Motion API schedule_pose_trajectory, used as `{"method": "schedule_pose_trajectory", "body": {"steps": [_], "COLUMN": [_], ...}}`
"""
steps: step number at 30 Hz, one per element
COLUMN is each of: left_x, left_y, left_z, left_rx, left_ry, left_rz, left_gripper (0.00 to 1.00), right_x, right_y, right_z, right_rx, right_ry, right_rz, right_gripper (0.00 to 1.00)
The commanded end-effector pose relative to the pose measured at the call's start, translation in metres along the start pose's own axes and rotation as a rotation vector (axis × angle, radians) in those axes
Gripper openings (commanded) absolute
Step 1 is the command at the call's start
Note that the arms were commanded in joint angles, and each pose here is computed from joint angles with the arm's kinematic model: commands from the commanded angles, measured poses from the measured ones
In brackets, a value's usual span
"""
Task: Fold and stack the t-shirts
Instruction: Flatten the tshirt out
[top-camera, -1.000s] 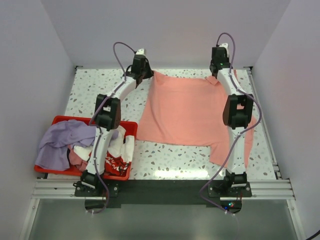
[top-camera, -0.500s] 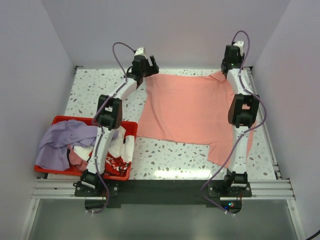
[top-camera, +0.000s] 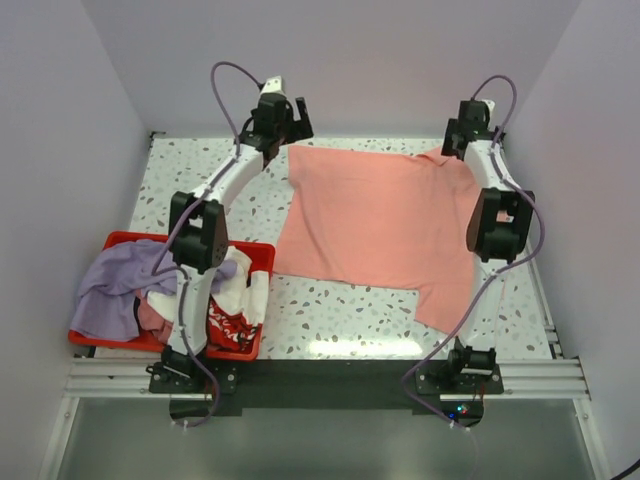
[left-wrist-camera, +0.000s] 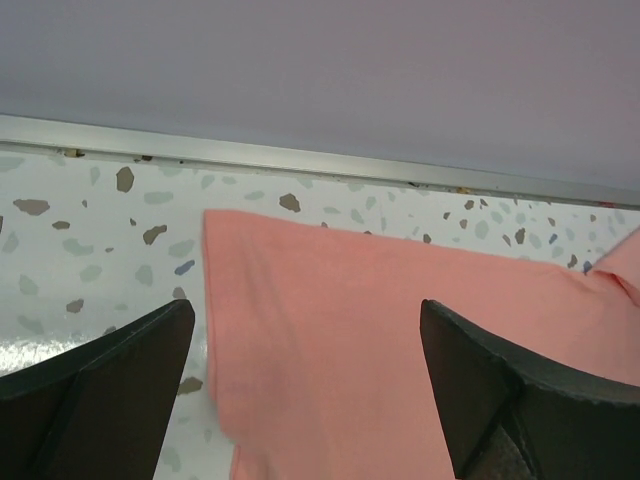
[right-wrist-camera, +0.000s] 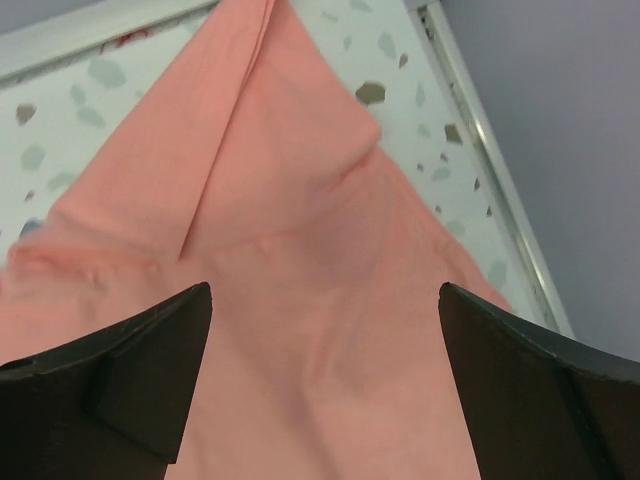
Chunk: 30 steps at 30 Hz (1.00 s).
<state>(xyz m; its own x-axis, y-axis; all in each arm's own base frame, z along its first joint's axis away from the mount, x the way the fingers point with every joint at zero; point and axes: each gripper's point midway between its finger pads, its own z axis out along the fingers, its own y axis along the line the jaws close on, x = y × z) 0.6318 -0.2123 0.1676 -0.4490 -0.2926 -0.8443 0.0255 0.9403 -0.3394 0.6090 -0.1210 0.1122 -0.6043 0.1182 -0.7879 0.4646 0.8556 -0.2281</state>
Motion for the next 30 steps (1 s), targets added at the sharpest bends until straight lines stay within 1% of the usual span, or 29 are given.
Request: {"method": "schedule_pose_trajectory", "body": {"steps": [1, 2, 3, 4, 5, 6, 7, 8, 9, 11, 12, 14, 15, 17, 19, 20, 21, 22, 24, 25, 26, 30], "left_x": [0.013, 0.013, 0.023, 0.042, 0.050, 0.076, 0.077, 0.082, 0.105, 0.116, 0.133, 0.148, 0.160, 0.172, 0.186, 0.190, 0.195, 0.200, 0.206, 0.210, 0.213, 0.222], "left_y": [-0.029, -0.032, -0.033, -0.033, -0.034, -0.026, -0.032, -0.036, -0.026, -0.028, -0.022, -0.021, -0.014, -0.012, -0.009, -0.009, -0.008, -0.007, -0.007, -0.006, -0.004, 0.001], "left_z": [-0.050, -0.065, -0.072, -0.085, -0.091, -0.098, -0.110, -0.115, -0.120, -0.132, -0.137, -0.143, -0.146, -0.147, -0.149, -0.149, -0.150, -0.149, -0.149, -0.148, -0.148, -0.147], "left_rx": [0.002, 0.000, -0.005, -0.011, -0.005, -0.018, 0.000, 0.021, 0.006, 0.015, 0.003, 0.007, -0.007, -0.012, -0.015, -0.010, -0.010, -0.016, -0.013, -0.019, -0.026, -0.053], "left_ry": [0.069, 0.083, 0.103, 0.142, 0.154, 0.206, 0.207, 0.219, 0.263, 0.286, 0.321, 0.353, 0.378, 0.404, 0.437, 0.447, 0.456, 0.465, 0.478, 0.488, 0.492, 0.515], "left_rz": [0.048, 0.045, 0.043, 0.038, 0.032, 0.039, 0.017, 0.007, 0.011, -0.007, -0.006, -0.017, -0.015, -0.032, -0.042, -0.045, -0.046, -0.047, -0.047, -0.045, -0.046, -0.048], "left_gripper": [1.00, 1.00, 1.00, 1.00, 1.00, 1.00, 1.00, 1.00, 1.00, 1.00, 1.00, 1.00, 1.00, 1.00, 1.00, 1.00, 1.00, 1.00, 1.00, 1.00, 1.00, 1.00], "right_x": [-0.039, -0.014, -0.005, -0.010, 0.027, 0.041, 0.052, 0.078, 0.090, 0.116, 0.126, 0.137, 0.143, 0.146, 0.157, 0.150, 0.159, 0.154, 0.157, 0.166, 0.162, 0.172], "right_y": [-0.001, 0.005, 0.005, 0.002, 0.002, 0.002, 0.002, -0.002, -0.001, -0.005, -0.005, -0.006, -0.005, -0.002, 0.002, 0.004, 0.006, 0.007, 0.010, 0.011, 0.012, 0.011], "right_z": [-0.083, -0.089, -0.098, -0.123, -0.125, -0.131, -0.139, -0.146, -0.151, -0.155, -0.156, -0.156, -0.153, -0.149, -0.140, -0.137, -0.131, -0.127, -0.119, -0.111, -0.106, -0.087], "right_rx": [-0.152, -0.170, -0.174, -0.196, -0.192, -0.205, -0.224, -0.226, -0.245, -0.242, -0.246, -0.243, -0.238, -0.243, -0.237, -0.241, -0.232, -0.226, -0.227, -0.219, -0.217, -0.198], "right_ry": [-0.034, 0.020, 0.037, 0.017, 0.092, 0.122, 0.141, 0.186, 0.212, 0.263, 0.288, 0.319, 0.342, 0.356, 0.401, 0.395, 0.427, 0.419, 0.430, 0.457, 0.452, 0.495], "right_rz": [0.145, 0.126, 0.138, 0.149, 0.147, 0.153, 0.161, 0.158, 0.164, 0.144, 0.132, 0.106, 0.093, 0.082, 0.063, 0.057, 0.041, 0.042, 0.031, 0.025, 0.026, 0.011], "right_gripper": [0.99, 0.99, 0.99, 0.99, 0.99, 0.99, 0.99, 0.99, 0.99, 0.99, 0.99, 0.99, 0.99, 0.99, 0.99, 0.99, 0.99, 0.99, 0.99, 0.99, 0.99, 0.99]}}
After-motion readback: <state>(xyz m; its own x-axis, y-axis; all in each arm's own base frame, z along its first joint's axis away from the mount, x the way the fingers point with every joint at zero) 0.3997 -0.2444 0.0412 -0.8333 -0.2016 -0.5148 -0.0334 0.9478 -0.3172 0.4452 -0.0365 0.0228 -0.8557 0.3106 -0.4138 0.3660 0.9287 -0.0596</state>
